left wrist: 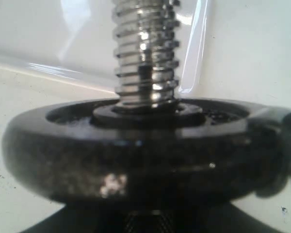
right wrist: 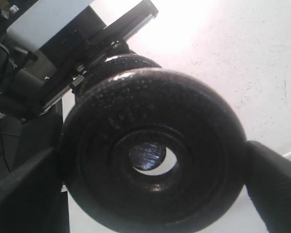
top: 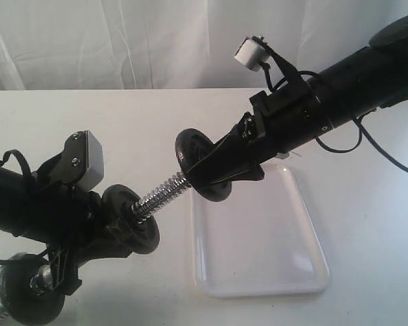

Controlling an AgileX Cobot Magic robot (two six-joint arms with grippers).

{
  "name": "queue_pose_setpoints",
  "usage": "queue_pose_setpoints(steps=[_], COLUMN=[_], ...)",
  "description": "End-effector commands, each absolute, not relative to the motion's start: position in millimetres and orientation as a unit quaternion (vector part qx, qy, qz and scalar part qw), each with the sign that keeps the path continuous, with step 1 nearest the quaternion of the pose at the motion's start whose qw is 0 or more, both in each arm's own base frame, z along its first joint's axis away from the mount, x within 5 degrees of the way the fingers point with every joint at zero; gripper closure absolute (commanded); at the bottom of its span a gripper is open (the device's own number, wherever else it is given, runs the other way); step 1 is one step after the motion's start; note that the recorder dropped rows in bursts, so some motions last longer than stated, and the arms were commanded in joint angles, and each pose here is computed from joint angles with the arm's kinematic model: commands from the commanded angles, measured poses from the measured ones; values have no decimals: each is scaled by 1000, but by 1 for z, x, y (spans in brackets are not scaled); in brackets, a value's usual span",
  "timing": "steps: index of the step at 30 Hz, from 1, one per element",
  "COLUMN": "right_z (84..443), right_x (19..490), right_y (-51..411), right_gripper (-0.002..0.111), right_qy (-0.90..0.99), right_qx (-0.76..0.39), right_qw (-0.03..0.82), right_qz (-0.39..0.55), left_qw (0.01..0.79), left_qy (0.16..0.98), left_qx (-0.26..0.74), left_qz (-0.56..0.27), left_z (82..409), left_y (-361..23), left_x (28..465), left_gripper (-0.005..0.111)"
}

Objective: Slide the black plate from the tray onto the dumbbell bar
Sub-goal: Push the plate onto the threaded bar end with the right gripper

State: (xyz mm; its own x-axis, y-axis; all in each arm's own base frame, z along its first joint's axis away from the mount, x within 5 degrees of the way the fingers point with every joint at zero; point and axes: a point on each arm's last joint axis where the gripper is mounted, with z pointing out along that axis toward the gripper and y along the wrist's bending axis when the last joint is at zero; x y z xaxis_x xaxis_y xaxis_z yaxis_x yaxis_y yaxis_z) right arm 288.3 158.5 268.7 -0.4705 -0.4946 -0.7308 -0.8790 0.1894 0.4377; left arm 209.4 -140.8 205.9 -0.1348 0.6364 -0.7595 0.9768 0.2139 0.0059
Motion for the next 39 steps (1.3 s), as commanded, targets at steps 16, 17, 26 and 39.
queue_pose_setpoints(steps=[16, 17, 26, 39], right_z=[280, 280, 280, 268], right_x=[289, 289, 289, 295], right_y=[163, 163, 163, 165], right_gripper=[108, 108, 108, 108], right_qy=[715, 715, 710, 710], right_qx=[-459, -460, -466, -464], right_qw=[255, 255, 260, 253], right_qz=[461, 461, 459, 465], left_qw=[360, 360, 359, 359], left_qy=[682, 682, 680, 680], left_qx=[543, 543, 544, 544], left_qz=[-333, -333, -336, -336], left_z=[229, 229, 229, 229], left_y=[-150, -150, -150, -150], left_x=[204, 204, 204, 204], left_gripper=[107, 107, 107, 107])
